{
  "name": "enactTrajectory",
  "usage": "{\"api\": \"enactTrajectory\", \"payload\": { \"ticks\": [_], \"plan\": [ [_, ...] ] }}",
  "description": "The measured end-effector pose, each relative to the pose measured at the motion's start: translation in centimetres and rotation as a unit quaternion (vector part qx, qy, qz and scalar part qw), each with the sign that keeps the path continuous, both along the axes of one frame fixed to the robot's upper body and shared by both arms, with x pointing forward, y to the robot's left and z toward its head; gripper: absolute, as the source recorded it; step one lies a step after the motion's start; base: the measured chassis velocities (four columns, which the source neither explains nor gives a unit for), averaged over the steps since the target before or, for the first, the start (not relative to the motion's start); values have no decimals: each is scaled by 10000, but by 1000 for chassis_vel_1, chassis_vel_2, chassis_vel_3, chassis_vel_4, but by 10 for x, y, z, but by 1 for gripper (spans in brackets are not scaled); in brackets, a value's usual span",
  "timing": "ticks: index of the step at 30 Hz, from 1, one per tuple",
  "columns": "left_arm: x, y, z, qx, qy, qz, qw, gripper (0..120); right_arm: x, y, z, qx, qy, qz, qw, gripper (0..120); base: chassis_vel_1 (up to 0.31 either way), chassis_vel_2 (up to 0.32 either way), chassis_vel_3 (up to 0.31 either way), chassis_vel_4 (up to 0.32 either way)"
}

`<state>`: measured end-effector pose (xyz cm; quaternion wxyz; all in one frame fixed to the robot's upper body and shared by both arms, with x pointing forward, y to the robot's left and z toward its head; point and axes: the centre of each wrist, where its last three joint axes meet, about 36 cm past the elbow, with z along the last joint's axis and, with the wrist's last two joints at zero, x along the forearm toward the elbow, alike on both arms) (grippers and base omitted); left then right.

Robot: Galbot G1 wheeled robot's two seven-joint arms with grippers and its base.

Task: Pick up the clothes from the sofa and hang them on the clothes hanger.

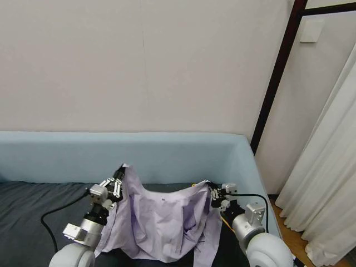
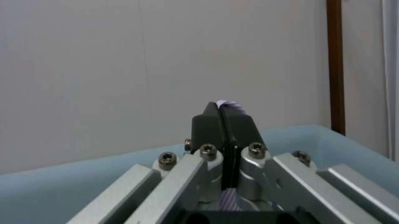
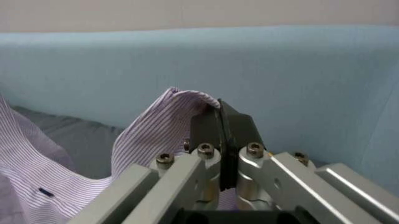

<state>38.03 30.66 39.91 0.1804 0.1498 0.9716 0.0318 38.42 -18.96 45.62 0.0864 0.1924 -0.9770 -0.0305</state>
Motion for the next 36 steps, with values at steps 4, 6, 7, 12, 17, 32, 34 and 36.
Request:
{"api": "enactTrajectory", "payload": {
  "ticks": [4,6,7,12,17,32,34,36],
  "plan": [
    [3,15,-4,-57,32,410,9991,0,8,-1,-11,-47,88,-109,9999,0,0,0,0,0],
    [3,21,-5,-123,33,699,9975,0,11,-1,-16,-27,178,-242,9995,2,0,0,0,0],
    [2,23,-6,-167,32,851,9962,0,13,-2,-20,-7,252,-314,9992,5,0,0,0,0],
    [-4,28,-6,-327,14,1195,9923,0,23,-15,-37,4,746,-614,9953,23,0,0,0,0],
    [-9,27,-4,-364,-69,1184,9923,0,42,-49,-67,-275,1232,-497,9908,41,0,0,0,0],
    [-17,18,0,-396,-194,1032,9937,0,141,-136,-153,-1319,2114,-655,9662,96,0,0,0,0],
    [-18,18,2,-398,-211,1031,9936,0,149,-141,-157,-1309,2144,-693,9655,98,0,0,0,0],
    [-19,19,4,-398,-237,1039,9935,0,160,-147,-162,-1267,2204,-741,9643,100,0,0,0,0]
  ]
}}
